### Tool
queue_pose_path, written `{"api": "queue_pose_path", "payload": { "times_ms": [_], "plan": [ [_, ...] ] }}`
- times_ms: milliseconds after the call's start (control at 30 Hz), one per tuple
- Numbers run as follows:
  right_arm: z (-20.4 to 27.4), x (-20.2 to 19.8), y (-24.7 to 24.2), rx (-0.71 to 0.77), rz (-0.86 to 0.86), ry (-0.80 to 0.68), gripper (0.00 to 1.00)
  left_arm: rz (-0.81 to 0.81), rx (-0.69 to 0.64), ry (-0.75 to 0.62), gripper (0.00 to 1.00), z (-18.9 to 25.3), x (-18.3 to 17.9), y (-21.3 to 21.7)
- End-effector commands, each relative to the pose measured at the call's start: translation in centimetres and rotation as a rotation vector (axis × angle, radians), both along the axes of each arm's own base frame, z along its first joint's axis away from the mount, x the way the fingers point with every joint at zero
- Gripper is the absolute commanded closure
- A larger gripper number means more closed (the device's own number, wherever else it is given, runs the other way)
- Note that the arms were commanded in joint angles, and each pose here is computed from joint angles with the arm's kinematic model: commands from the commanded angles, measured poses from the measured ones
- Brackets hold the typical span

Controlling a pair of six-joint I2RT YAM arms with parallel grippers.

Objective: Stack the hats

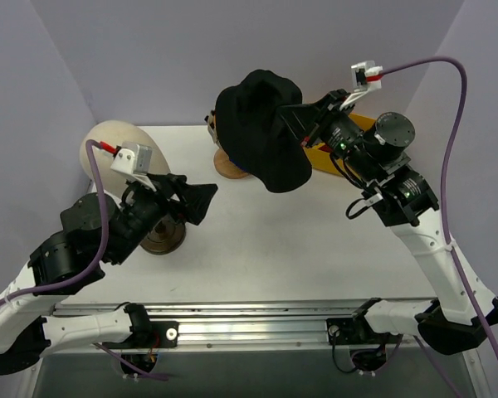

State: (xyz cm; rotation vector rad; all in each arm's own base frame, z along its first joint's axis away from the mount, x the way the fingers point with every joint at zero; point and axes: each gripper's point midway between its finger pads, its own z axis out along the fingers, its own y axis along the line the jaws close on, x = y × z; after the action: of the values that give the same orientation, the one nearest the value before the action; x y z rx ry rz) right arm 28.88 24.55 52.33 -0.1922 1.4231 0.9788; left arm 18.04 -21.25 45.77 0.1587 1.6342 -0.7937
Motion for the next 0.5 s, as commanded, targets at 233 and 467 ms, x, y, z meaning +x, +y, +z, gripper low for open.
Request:
{"api": "queue_pose_path", "payload": {
  "times_ms": [233, 467],
  "plan": [
    [5.9, -0.1, 4.7, -0.023, 0.135, -0.162, 1.0, 0.34, 0.171, -0.011, 0.17, 2.2, 2.8, 6.3],
    [7.8, -0.8, 8.3, 0.033, 0.247, -0.247, 1.0, 0.461, 0.14, -0.064, 0.17, 3.9, 2.6, 10.4]
  ]
}}
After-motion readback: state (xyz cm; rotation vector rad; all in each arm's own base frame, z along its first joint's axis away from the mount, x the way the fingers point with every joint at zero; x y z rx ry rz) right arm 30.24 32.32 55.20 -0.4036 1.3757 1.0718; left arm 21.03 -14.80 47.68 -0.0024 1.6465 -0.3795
